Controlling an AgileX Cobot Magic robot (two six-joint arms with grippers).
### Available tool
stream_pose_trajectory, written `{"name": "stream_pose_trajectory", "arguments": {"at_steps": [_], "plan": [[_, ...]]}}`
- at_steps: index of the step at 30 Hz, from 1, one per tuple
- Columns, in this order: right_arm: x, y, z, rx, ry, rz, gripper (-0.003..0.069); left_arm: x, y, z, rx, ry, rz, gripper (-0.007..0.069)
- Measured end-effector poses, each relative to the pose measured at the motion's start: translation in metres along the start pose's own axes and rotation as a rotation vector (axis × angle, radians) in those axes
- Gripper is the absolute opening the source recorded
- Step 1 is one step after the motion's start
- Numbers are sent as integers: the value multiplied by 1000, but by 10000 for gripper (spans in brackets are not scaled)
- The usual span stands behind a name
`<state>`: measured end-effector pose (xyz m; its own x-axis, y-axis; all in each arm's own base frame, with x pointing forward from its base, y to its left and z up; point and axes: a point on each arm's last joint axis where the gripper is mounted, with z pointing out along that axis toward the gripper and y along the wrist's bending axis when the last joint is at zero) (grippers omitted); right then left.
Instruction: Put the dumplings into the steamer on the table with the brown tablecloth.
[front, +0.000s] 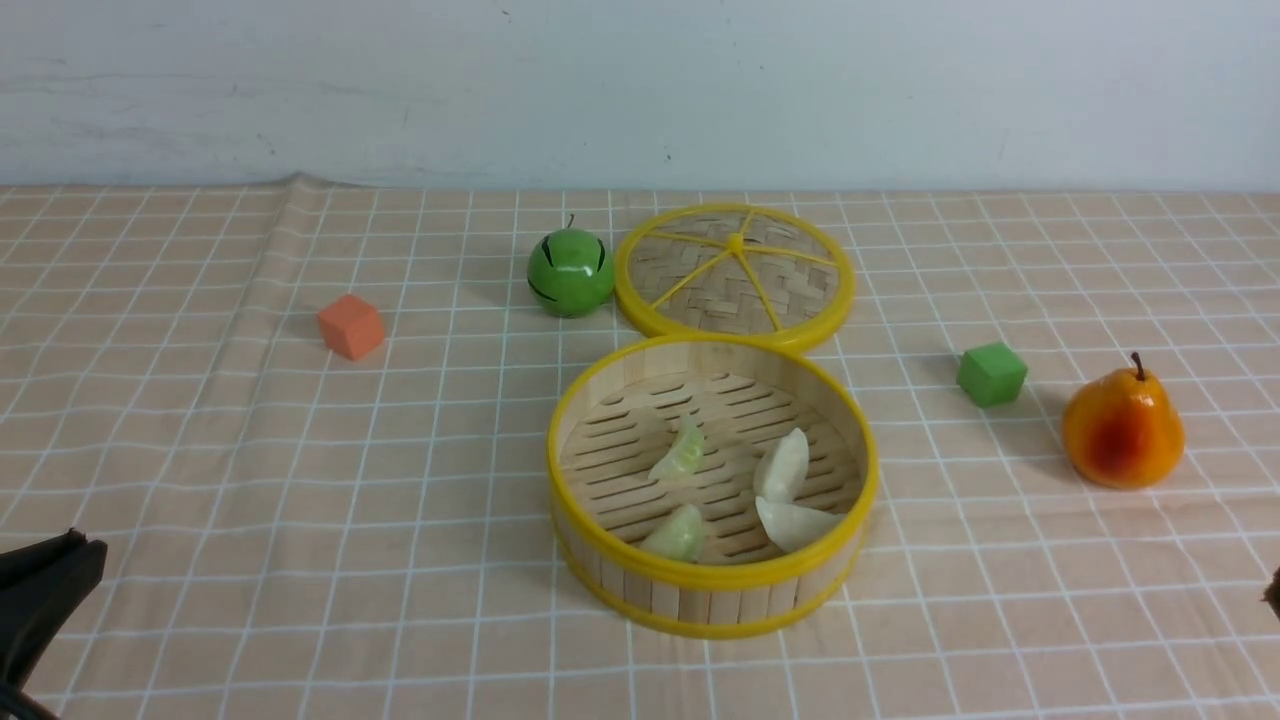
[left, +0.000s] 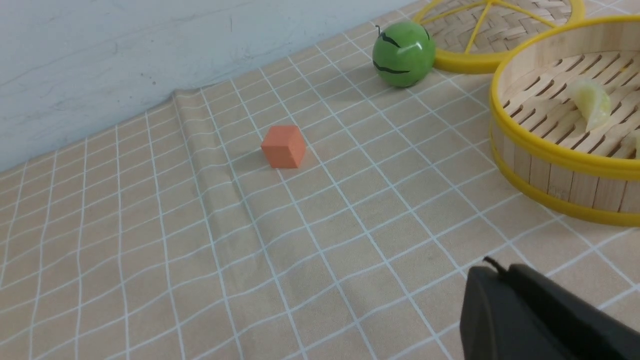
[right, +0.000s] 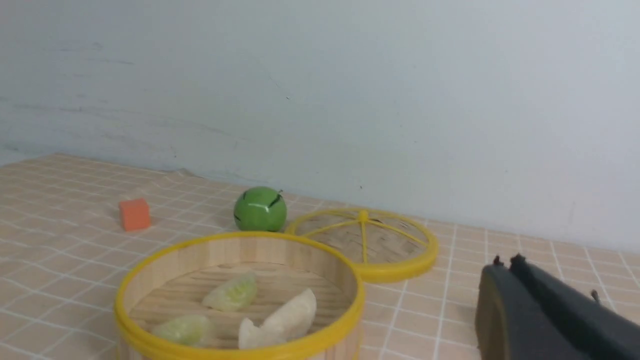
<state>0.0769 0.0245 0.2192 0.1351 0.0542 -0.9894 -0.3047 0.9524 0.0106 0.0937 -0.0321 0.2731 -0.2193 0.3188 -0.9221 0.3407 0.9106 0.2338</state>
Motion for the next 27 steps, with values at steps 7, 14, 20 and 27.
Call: {"name": "stream_pose_trajectory", "arguments": {"at_steps": [7,14,20,27], "plan": [[8,-10,-19,143,73,-29,-2,1,0,0,0,3,1,20],[36,-10,-33,193,372,-70,-2,1,0,0,-4,7,1,28],[41,-9,-36,181,460,-67,-2,1,0,0,-4,7,1,36],[41,-9,-36,181,463,-72,0,1,0,0,-4,7,1,38]]}}
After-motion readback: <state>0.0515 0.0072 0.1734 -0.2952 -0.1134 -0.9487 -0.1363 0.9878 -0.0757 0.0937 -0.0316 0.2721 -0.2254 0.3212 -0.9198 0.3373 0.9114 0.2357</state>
